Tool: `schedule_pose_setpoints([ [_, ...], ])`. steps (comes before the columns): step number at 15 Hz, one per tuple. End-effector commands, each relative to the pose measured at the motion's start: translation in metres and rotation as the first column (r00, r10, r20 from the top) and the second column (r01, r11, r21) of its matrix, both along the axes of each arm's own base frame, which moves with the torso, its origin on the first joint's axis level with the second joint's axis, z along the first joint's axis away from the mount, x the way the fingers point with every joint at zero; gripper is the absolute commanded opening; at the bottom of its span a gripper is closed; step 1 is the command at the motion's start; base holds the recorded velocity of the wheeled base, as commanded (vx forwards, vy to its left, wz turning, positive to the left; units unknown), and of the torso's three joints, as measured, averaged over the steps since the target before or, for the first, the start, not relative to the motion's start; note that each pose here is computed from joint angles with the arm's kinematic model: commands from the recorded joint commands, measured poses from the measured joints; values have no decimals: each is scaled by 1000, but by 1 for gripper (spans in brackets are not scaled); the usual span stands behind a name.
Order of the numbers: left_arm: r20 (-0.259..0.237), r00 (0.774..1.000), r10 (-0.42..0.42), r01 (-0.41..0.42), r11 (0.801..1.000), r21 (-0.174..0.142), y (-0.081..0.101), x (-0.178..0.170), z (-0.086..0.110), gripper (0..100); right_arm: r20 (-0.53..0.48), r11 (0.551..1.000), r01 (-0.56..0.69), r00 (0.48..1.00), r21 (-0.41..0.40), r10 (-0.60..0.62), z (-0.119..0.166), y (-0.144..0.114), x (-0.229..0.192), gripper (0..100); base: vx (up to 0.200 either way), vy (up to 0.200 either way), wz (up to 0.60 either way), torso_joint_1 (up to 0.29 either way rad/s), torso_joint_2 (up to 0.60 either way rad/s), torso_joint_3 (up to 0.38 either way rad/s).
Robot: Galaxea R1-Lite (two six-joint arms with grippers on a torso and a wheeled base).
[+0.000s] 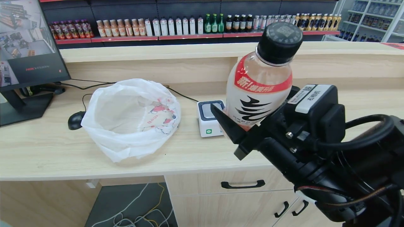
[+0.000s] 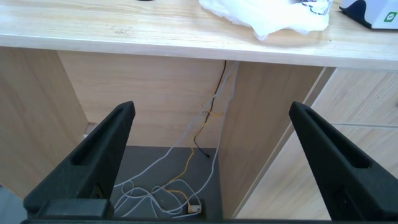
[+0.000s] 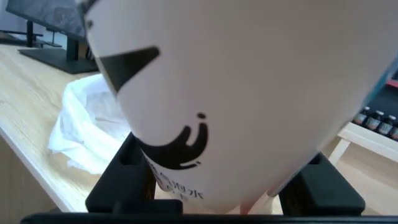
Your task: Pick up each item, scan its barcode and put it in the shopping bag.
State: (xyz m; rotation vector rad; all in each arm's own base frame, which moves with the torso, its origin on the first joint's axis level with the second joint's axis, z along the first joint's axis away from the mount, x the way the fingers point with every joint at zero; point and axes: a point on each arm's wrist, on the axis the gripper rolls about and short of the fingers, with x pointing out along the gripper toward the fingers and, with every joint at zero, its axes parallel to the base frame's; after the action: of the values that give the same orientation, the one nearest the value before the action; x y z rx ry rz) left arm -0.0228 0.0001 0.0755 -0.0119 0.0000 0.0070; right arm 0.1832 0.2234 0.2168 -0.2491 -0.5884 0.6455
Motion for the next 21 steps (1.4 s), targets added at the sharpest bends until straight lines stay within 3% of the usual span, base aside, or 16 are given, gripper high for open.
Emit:
schedule_pose_setpoints([
  [1,0,1000,1,-1,1000,0,0,0,0,100,2,1000,-16,1000,16,16,4,2,-5,0,0,0,0,0,0,0],
  [3,0,1000,1,-1,1000,0,0,0,0,100,-86,998,-52,995,39,55,-7,-4,-9,0,0,0,0,0,0,0],
  [7,0,1000,1,-1,1000,0,0,0,0,100,-276,981,-28,958,194,82,-21,-12,3,0,0,0,0,0,0,0],
  [13,0,1000,1,-1,1000,0,0,0,0,100,-348,988,26,937,155,30,-37,-39,-3,0,0,0,0,0,0,0],
  [16,0,1000,1,-1,1000,0,0,0,0,100,-394,976,84,919,200,2,-39,-53,-2,0,0,0,0,0,0,0],
  [21,0,1000,1,-1,1000,1,0,0,0,100,-375,957,171,924,235,-73,-31,-64,12,0,0,0,0,0,0,0],
])
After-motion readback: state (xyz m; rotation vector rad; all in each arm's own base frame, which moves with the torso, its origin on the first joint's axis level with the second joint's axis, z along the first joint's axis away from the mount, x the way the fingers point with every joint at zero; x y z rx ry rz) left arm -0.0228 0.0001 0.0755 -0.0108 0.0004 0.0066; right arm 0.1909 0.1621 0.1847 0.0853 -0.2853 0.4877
